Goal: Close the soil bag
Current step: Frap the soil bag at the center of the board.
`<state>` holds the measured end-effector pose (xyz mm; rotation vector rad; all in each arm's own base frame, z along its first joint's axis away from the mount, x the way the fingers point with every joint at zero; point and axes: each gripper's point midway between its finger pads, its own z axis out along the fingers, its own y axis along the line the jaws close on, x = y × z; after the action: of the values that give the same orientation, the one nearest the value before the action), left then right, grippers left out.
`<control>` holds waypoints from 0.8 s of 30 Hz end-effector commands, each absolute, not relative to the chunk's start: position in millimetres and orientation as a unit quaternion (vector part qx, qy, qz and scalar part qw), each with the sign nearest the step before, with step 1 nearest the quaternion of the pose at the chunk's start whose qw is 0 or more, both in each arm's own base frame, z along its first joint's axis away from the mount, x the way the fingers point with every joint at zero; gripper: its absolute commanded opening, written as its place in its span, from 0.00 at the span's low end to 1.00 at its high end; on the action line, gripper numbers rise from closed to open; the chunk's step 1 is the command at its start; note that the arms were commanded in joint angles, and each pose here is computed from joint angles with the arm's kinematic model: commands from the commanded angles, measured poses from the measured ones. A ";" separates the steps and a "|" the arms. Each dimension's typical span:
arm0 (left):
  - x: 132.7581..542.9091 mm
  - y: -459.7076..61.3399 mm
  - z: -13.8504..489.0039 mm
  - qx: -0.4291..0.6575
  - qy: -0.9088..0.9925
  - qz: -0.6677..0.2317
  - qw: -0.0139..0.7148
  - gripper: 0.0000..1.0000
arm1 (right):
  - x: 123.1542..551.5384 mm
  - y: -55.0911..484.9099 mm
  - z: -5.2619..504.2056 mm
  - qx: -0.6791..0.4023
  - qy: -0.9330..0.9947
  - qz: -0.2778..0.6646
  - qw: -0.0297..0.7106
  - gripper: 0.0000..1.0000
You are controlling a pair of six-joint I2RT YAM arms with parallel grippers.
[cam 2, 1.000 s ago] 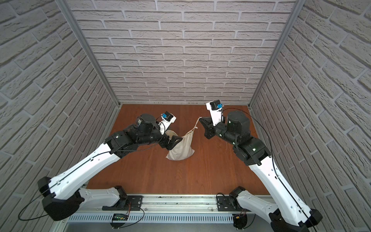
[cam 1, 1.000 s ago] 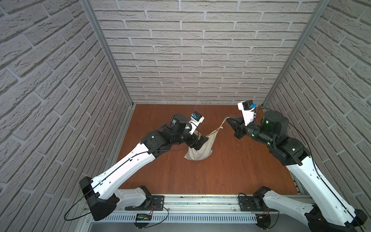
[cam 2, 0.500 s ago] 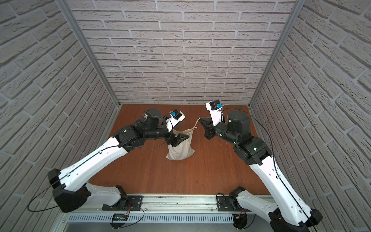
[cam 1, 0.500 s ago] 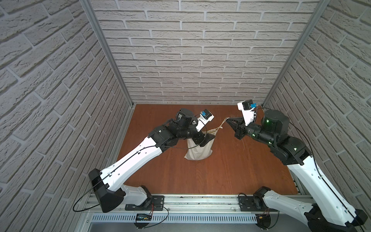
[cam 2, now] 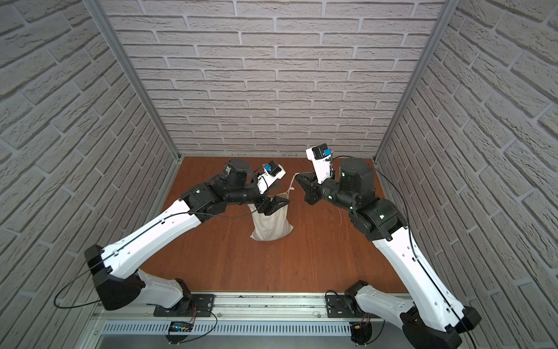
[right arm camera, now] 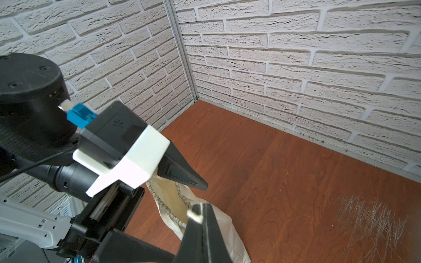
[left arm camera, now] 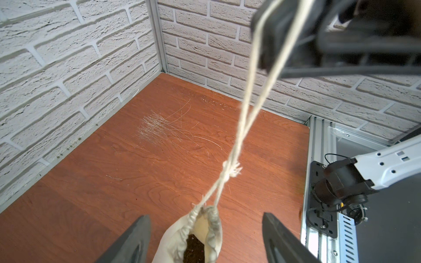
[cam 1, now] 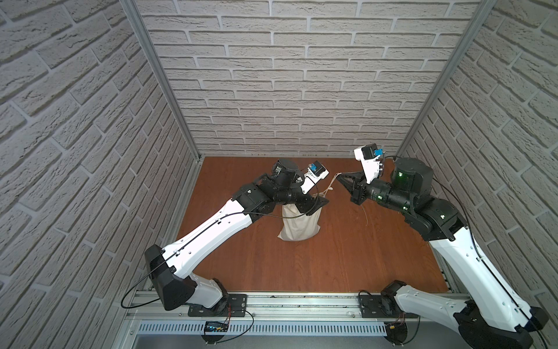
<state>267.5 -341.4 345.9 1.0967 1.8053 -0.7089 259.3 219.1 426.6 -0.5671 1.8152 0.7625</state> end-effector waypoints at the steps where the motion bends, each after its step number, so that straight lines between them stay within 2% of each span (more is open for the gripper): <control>1: 268.5 -348.6 371.1 0.442 0.701 -0.302 0.471 0.77 | 253.0 220.5 465.3 -0.234 0.717 0.349 0.556 0.03; 4: 268.2 -348.5 374.3 0.441 0.699 -0.303 0.474 0.76 | 252.5 222.1 469.8 -0.235 0.712 0.356 0.558 0.03; 17: 274.1 -354.4 375.8 0.445 0.701 -0.301 0.469 0.60 | 249.1 228.2 483.6 -0.235 0.704 0.373 0.556 0.03; 19: 274.7 -355.4 374.7 0.446 0.702 -0.301 0.467 0.52 | 248.9 228.3 484.1 -0.235 0.704 0.373 0.557 0.03; 22: 276.9 -357.7 372.6 0.446 0.705 -0.300 0.462 0.27 | 248.2 228.8 484.5 -0.235 0.704 0.374 0.557 0.03; 24: 277.5 -359.0 371.3 0.447 0.706 -0.301 0.459 0.22 | 248.6 229.7 482.8 -0.236 0.705 0.373 0.555 0.03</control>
<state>276.5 -354.5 358.0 1.1028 1.7808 -0.7269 255.6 229.3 438.4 -0.5646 1.8172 0.8435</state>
